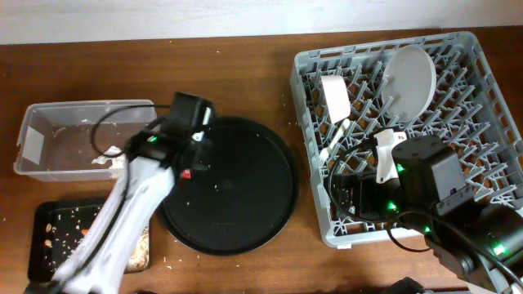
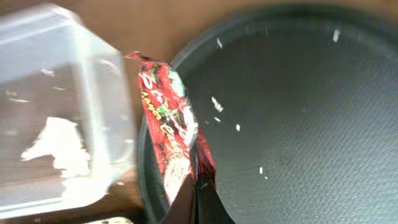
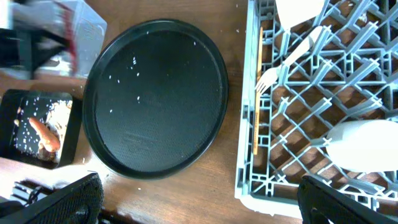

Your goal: Sort waste into correct bins and load items into the dishwasher rack

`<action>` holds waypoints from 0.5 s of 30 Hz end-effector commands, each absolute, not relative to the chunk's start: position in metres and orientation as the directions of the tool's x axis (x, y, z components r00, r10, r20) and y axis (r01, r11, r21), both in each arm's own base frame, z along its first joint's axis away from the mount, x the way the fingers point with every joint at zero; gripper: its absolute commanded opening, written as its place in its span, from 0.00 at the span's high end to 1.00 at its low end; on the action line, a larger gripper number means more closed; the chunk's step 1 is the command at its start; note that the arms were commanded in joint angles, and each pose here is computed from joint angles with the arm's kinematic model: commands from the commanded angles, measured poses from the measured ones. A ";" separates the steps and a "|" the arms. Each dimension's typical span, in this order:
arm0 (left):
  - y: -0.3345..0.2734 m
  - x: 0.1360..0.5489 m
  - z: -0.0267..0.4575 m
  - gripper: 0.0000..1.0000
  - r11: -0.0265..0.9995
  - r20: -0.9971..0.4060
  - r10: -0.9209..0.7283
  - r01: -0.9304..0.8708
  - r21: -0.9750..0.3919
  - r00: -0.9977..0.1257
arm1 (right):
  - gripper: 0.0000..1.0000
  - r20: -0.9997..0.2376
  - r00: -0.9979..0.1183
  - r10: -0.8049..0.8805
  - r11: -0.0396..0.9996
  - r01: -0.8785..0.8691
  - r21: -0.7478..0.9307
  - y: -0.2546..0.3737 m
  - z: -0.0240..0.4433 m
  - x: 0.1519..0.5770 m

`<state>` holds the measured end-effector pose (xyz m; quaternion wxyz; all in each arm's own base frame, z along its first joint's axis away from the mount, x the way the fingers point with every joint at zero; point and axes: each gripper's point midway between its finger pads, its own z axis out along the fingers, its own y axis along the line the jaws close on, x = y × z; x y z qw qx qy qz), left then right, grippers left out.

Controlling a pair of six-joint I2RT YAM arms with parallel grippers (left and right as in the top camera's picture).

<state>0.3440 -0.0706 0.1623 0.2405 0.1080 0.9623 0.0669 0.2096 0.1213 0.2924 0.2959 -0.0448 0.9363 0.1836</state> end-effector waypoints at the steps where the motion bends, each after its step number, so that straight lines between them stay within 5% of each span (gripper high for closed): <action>1: 0.009 0.346 0.220 1.00 0.969 -0.614 0.023 -0.133 0.208 -0.789 | 0.01 -0.573 -0.819 0.036 0.927 -0.186 0.325 0.121 0.295 0.210; 4: 0.079 0.366 0.223 0.99 0.921 -0.680 -0.181 -0.364 0.136 -0.711 | 0.01 -0.573 -0.819 0.036 0.927 -0.186 0.325 0.121 0.295 0.210; 5: 0.094 0.379 0.212 0.59 0.907 -0.682 -0.208 -0.399 0.133 -0.701 | 0.01 -0.573 -0.819 0.036 0.927 -0.186 0.325 0.121 0.295 0.210; 6: 0.093 0.384 0.215 0.44 0.910 -0.696 -0.207 -0.397 0.122 -0.687 | 0.01 -0.573 -0.819 0.036 0.927 -0.186 0.325 0.121 0.295 0.210; 9: 0.049 0.369 0.294 0.33 0.982 -0.761 -0.138 -0.186 -0.023 -0.634 | 0.01 -0.596 -0.802 0.037 0.923 -0.201 0.327 0.121 0.301 0.211; 10: 0.004 0.324 0.336 0.33 0.995 -0.782 0.013 0.086 -0.052 -0.623 | 0.01 -0.666 -0.745 0.029 0.911 -0.255 0.325 0.122 0.318 0.210; 13: -0.023 0.233 0.370 0.27 0.974 -0.822 0.119 0.227 -0.013 -0.557 | 0.01 -0.790 -0.609 0.076 0.882 -0.328 0.338 0.113 0.359 0.190; 14: -0.025 0.200 0.378 0.01 0.975 -0.845 0.123 0.223 0.005 -0.521 | 0.01 -0.813 -0.575 0.091 0.875 -0.343 0.340 0.107 0.368 0.179; 15: -0.029 0.177 0.389 0.01 0.974 -0.877 0.129 0.224 0.024 -0.463 | 0.01 -0.811 -0.578 0.089 0.876 -0.342 0.340 0.103 0.367 0.171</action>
